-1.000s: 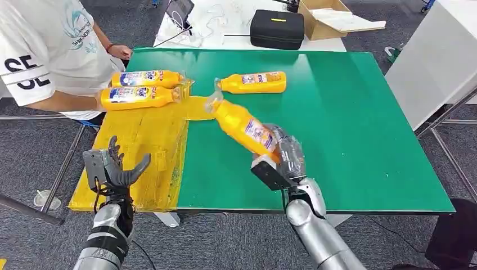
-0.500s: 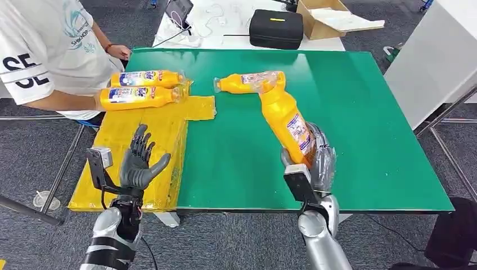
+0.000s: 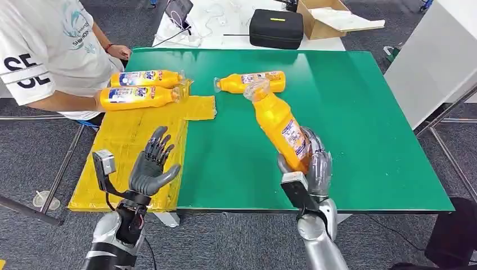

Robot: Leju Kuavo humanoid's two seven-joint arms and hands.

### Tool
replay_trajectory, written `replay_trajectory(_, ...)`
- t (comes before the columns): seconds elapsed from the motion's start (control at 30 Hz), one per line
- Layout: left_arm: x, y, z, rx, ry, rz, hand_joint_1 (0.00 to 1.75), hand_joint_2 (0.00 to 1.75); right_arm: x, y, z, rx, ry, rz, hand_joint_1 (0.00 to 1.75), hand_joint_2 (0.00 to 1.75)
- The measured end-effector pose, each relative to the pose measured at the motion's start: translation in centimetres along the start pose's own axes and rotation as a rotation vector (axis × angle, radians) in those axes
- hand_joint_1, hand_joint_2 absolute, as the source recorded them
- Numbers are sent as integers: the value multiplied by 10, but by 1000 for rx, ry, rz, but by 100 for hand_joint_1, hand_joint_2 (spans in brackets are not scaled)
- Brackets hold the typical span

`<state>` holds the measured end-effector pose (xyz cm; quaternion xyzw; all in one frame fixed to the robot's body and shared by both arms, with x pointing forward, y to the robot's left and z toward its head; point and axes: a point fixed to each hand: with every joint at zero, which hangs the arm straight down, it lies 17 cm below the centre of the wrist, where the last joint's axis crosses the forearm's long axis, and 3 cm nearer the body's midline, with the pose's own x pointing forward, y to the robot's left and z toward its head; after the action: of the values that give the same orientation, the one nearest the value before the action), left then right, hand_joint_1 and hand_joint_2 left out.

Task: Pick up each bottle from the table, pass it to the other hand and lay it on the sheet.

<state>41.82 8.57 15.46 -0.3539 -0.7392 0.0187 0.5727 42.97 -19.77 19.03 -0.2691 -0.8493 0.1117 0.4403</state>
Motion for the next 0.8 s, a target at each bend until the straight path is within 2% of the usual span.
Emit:
replay_trajectory(0.17,-12,-22,0,-75,36,13,0,175,24,43,13,75,-56,9,175,175)
replay_trajectory(0.37,-30,-37,-2,-124,86,19,0,175,58,90,21,148,-98,-53,175,175)
replay_trajectory(0.8,-47,-34,0,-121,134,46,0,175,87,146,49,292,-108,-138,175,175)
